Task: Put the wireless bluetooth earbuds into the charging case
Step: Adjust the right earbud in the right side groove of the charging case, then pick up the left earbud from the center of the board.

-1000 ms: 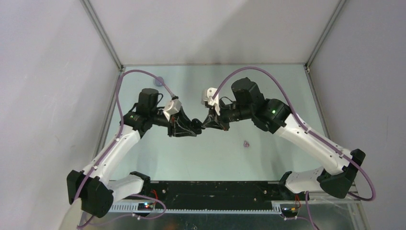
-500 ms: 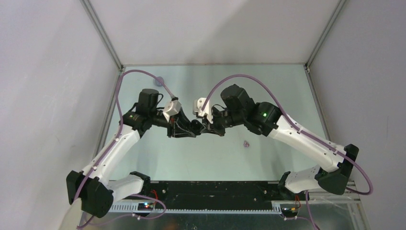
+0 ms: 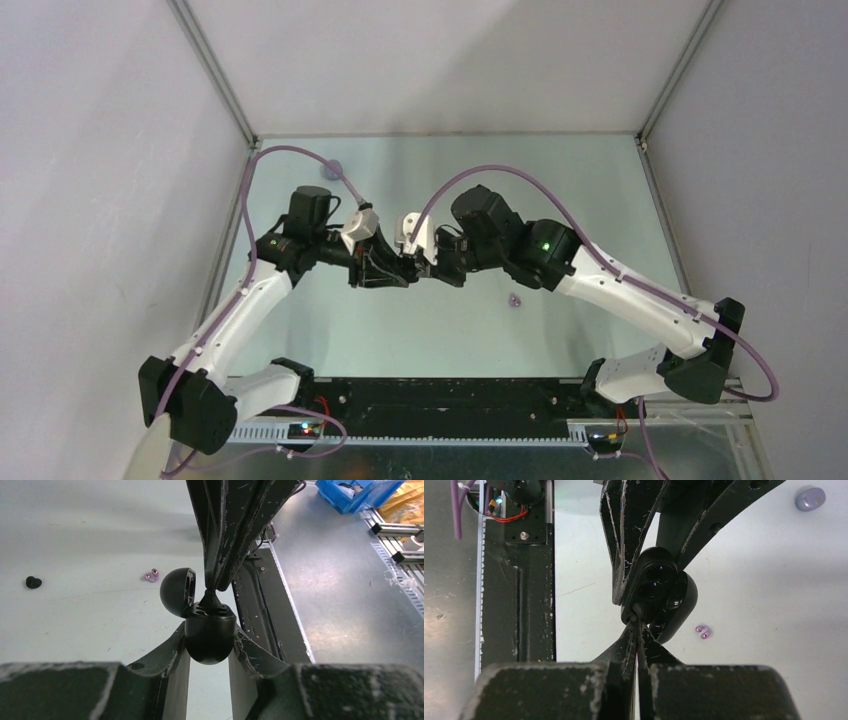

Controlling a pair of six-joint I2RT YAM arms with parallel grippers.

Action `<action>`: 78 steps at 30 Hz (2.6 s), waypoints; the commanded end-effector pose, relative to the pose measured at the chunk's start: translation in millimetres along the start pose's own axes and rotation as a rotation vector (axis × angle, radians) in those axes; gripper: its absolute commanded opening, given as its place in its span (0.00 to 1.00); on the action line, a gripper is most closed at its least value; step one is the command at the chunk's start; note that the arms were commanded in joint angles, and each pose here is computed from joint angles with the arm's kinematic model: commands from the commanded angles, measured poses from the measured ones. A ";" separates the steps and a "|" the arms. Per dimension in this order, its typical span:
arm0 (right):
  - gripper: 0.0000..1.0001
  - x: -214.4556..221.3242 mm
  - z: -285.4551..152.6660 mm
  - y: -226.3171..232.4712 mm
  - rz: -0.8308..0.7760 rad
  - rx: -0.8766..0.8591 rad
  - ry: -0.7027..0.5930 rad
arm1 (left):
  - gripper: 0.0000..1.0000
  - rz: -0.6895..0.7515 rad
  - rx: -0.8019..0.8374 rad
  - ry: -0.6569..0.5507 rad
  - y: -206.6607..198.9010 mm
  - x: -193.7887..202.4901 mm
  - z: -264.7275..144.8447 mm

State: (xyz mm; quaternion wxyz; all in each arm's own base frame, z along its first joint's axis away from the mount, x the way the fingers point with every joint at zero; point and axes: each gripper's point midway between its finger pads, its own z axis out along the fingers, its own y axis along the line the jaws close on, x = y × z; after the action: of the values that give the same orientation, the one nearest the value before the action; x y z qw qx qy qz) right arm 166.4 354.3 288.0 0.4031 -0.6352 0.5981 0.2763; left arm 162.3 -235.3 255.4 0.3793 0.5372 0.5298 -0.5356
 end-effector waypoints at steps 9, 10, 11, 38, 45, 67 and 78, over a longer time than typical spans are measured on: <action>0.00 7.8 14.5 -18.7 -0.053 0.128 0.049 | 0.00 0.113 0.045 -0.043 -11.6 -26.9 -1.4; 0.00 7.6 14.4 -17.0 -0.054 0.119 0.048 | 0.00 0.112 0.045 -0.043 -11.6 -26.3 -1.2; 0.00 7.6 12.4 -14.6 -0.057 0.109 0.048 | 0.00 0.112 0.043 -0.042 -11.4 -26.2 -1.4; 0.39 13.1 -67.9 -86.7 0.011 0.311 -0.025 | 0.00 0.101 0.019 -0.037 -4.3 -23.8 -0.4; 0.48 121.1 -81.0 -191.2 0.249 0.570 0.181 | 0.00 0.100 0.017 -0.046 -3.9 -25.8 0.3; 0.25 332.7 -22.4 -305.6 0.712 0.636 0.631 | 0.00 0.083 0.026 -0.029 -0.1 -18.3 9.0; 0.27 330.0 -2.6 -280.4 0.753 0.500 0.655 | 0.00 0.070 0.026 -0.024 3.1 -15.4 10.2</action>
State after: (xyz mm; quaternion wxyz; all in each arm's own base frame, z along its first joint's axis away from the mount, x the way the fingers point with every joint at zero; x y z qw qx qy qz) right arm 495.2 150.6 49.0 0.2104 -0.3100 0.9271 0.0096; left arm 166.1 -246.5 264.8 0.3924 0.5492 0.5083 -0.5348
